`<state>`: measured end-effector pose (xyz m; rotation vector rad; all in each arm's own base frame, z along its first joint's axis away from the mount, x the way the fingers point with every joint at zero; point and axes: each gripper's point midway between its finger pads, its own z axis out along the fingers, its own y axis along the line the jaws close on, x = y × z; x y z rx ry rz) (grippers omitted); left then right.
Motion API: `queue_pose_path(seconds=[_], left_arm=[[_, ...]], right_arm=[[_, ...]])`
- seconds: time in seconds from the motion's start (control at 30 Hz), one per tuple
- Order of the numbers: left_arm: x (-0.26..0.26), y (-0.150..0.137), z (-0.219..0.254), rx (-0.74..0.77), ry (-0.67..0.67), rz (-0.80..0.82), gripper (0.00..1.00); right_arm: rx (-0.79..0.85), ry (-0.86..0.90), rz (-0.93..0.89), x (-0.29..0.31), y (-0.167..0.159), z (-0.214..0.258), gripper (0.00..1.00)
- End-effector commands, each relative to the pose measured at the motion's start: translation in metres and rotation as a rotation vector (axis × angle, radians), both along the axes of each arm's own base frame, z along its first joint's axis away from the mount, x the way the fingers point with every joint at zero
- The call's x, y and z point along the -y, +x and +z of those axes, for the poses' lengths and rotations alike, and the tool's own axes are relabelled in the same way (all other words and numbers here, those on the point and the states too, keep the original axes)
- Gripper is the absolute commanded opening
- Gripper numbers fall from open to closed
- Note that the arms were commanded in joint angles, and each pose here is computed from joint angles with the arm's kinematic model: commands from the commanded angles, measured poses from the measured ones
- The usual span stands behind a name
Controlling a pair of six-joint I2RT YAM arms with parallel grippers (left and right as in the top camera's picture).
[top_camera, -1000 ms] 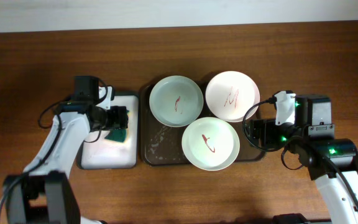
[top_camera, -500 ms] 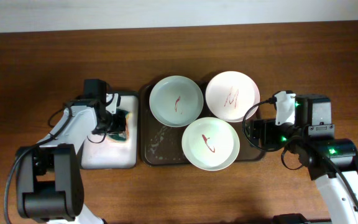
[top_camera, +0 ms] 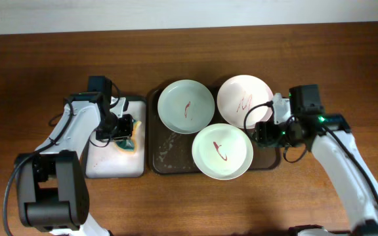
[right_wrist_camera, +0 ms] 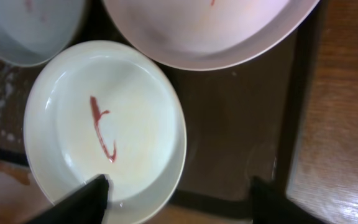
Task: Clean dirty plates on tray and stack at the side
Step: 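Grip the rim of the cream plate with the right gripper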
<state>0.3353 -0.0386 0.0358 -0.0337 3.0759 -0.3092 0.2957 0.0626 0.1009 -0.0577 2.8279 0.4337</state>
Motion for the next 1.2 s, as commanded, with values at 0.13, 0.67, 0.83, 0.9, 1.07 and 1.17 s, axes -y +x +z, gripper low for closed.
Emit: queue_pose_path(seconds=[0.13,0.67,0.83,0.9,1.07,1.17], left_arm=[[0.009,0.004,0.003,0.006,-0.048,-0.017,0.0],[0.009,0.001,0.005,-0.006,-0.049,-0.006,0.0],[0.009,0.007,0.035,0.084,-0.049,-0.008,0.0],[0.009,0.01,0.044,0.118,-0.048,-0.009,0.0],[0.02,0.008,0.054,0.135,-0.093,-0.023,0.0],[0.066,0.002,0.067,0.137,-0.229,-0.078,0.0]], right_arm=[[-0.108,0.067,0.007,-0.011,0.016,-0.044,0.43],[-0.289,0.115,0.016,-0.055,-0.003,-0.084,0.09],[-0.292,0.114,0.004,-0.056,-0.003,-0.084,0.09],[-0.292,0.114,0.004,-0.056,-0.003,-0.084,0.09],[-0.292,0.114,0.004,-0.056,-0.003,-0.084,0.09],[-0.292,0.114,0.004,-0.056,-0.003,-0.084,0.1]])
